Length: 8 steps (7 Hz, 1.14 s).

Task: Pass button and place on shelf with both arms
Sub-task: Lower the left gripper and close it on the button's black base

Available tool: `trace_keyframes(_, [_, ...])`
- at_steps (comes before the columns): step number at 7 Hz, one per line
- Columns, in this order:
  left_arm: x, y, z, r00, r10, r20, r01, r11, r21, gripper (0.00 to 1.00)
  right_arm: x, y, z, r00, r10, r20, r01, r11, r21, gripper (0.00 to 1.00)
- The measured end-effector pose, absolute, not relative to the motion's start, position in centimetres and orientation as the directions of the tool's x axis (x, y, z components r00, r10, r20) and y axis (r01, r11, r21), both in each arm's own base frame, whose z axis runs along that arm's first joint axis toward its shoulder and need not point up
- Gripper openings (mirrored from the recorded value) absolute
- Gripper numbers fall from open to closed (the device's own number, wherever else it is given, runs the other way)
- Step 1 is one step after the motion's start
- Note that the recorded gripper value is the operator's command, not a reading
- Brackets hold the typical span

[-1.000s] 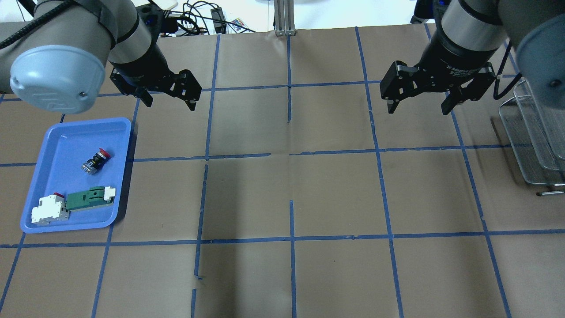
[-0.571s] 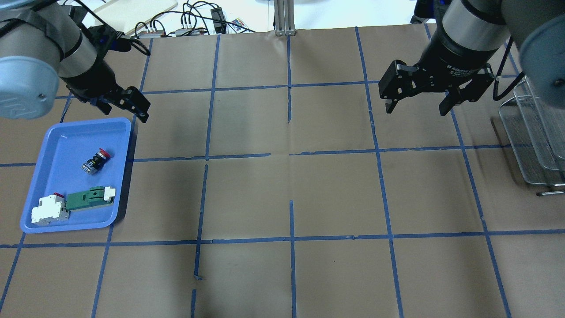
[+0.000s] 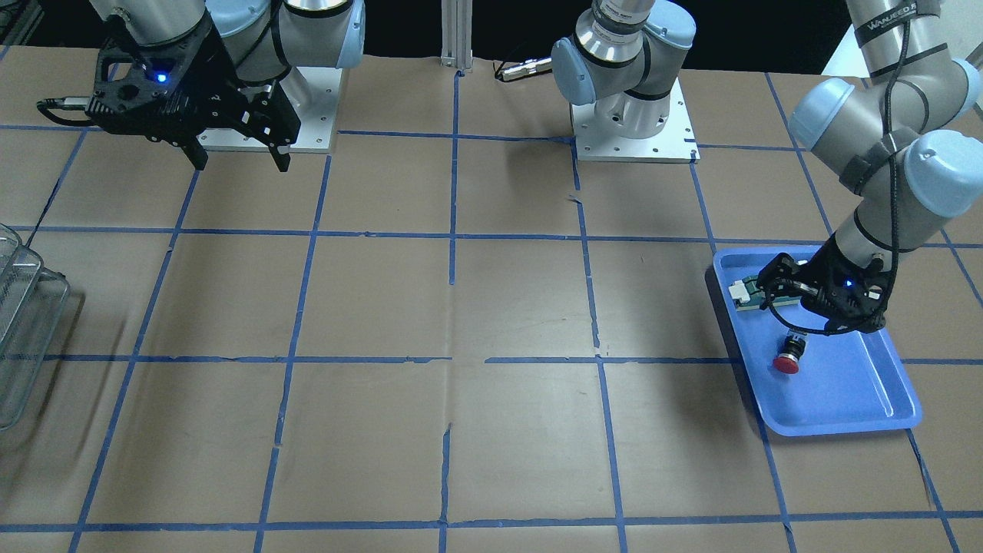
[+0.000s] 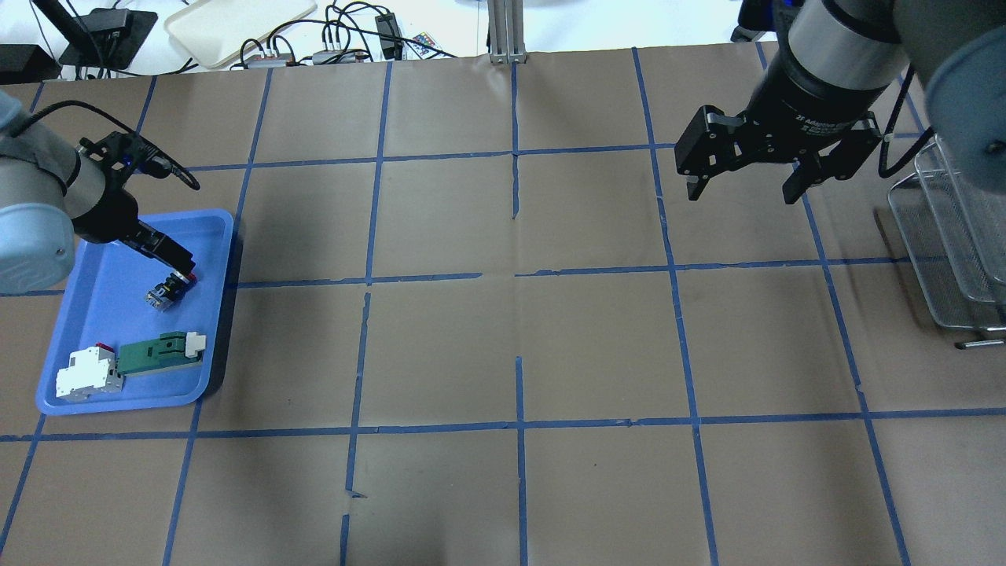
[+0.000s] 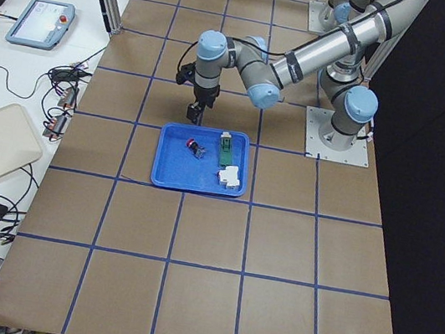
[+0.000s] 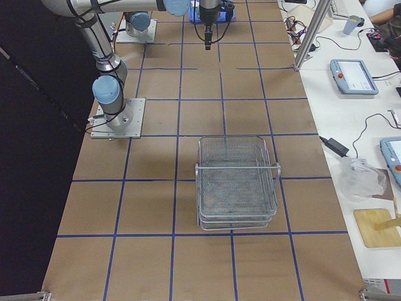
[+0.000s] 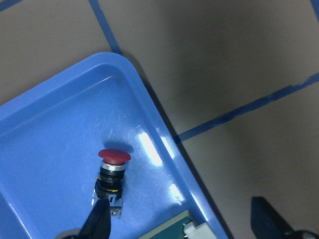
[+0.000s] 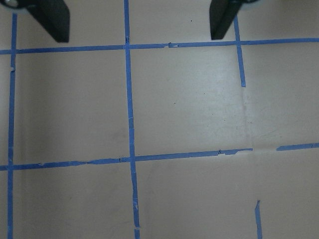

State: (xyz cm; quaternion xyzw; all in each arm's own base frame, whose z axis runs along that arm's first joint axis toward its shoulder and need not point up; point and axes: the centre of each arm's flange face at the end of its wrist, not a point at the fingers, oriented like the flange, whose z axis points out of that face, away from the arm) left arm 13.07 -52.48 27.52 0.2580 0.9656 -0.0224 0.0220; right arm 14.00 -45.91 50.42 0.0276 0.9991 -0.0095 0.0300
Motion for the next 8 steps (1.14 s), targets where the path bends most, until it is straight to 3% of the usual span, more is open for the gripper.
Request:
trace_keyframes(4, [17.5,-52.4,20.3,-0.769,0.637,-0.053,0.638,0.77,-0.011,1.0,14.0,-45.9,50.4,-0.997,0.054,-0.058,0.056,0.998,-0.02,1.0])
trace_keyframes(5, [17.7,-52.7,19.1,-0.768,0.638,-0.047,0.639,0.769,-0.008,0.9,14.0,-46.0,50.5,-0.997,0.054,-0.059,0.056,0.998,-0.023,1.0])
trace_keyframes(6, [17.9,-52.8,18.4,-0.769,0.638,-0.042,0.639,0.769,-0.006,0.36,14.0,-46.0,50.4,-0.997,0.054,-0.06,0.056,0.998,-0.023,1.0])
trace_keyframes(7, [18.1,-52.9,18.2,-0.769,0.638,-0.042,0.639,0.769,-0.005,0.06,14.0,-46.1,50.4,-0.997,0.054,-0.061,0.056,0.998,-0.022,1.0])
trace_keyframes(8, [18.3,-52.9,18.3,-0.769,0.637,-0.046,0.638,0.77,0.001,0.0,14.0,-46.1,50.4,-0.997,0.054,-0.061,0.056,0.998,-0.022,1.0])
